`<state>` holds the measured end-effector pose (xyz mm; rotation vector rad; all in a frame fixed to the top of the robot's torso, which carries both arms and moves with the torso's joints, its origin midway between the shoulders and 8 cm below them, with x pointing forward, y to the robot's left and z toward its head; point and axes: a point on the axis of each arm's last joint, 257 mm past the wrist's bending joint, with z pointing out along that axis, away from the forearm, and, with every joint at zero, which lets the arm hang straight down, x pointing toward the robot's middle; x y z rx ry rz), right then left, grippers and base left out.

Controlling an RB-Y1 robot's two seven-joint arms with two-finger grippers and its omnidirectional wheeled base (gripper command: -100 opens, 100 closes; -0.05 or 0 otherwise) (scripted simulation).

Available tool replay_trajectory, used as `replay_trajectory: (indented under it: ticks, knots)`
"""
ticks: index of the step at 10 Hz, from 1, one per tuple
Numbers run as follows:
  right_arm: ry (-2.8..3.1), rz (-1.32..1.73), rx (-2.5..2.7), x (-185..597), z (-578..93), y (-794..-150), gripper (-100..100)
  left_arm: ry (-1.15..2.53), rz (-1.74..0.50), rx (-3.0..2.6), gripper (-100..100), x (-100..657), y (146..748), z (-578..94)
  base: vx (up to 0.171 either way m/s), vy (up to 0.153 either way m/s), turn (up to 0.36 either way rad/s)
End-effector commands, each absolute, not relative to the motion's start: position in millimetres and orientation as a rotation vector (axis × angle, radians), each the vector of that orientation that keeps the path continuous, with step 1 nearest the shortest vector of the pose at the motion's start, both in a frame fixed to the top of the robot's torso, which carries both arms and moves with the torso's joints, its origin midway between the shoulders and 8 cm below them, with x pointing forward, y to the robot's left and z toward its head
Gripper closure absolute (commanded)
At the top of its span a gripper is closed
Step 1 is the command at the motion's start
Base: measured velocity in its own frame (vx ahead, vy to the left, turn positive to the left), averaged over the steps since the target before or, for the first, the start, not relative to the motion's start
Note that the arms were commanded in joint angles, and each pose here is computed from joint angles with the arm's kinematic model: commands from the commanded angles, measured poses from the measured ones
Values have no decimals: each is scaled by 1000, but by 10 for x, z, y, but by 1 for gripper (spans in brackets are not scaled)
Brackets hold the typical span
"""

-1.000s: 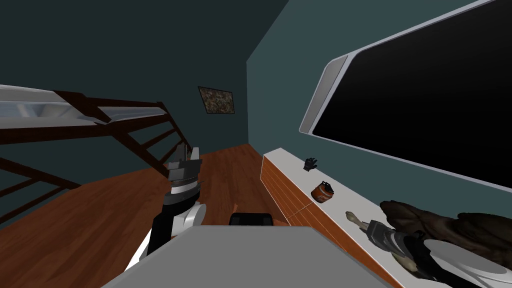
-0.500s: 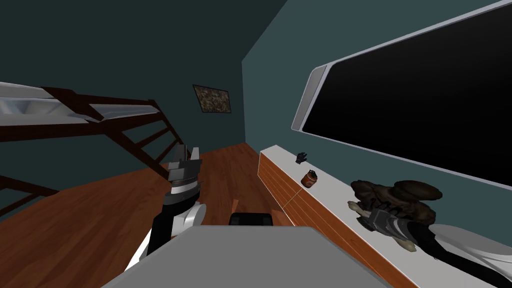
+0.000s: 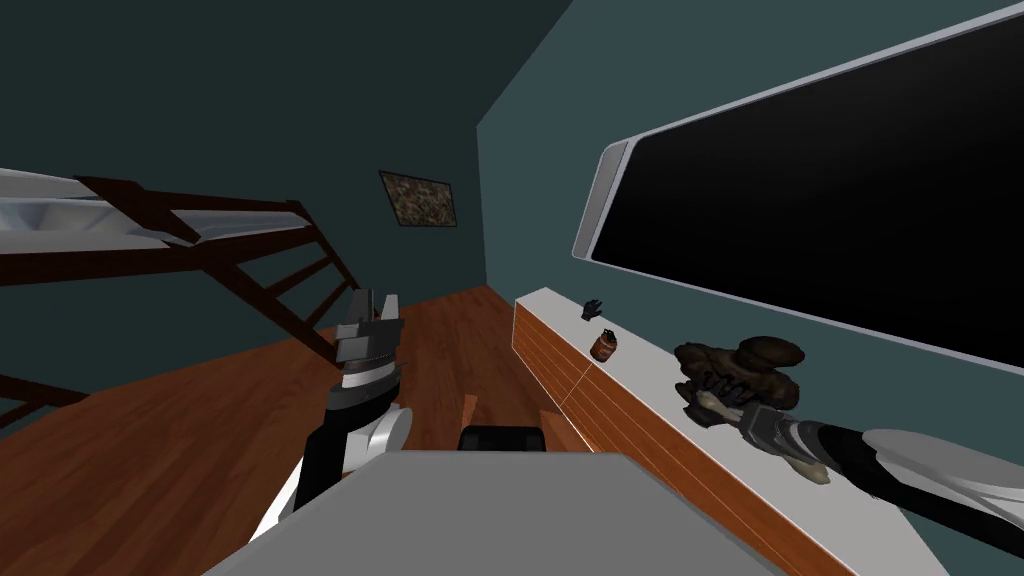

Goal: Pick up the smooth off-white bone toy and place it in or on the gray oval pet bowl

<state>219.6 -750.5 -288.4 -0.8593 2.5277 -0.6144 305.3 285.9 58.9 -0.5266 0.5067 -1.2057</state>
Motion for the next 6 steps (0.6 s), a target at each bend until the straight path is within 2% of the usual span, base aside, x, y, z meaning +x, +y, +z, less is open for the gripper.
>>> replay_trajectory:
  ticks: [1, 4, 6]
  knots:
    - [2516, -621, -869, 2312, -2741, -7532, 100, 507, -1206, -527, 0, 3053, 2859, 589, -165, -83, -126]
    - [2495, -636, -886, 2532, -2400, -7563, 100, 507, -1206, -527, 0, 3053, 2859, 589, -195, -66, -129]
    - [2497, -639, -878, 2612, -2216, -7591, 100, 507, -1206, -527, 0, 3053, 2859, 589, -146, -103, -45]
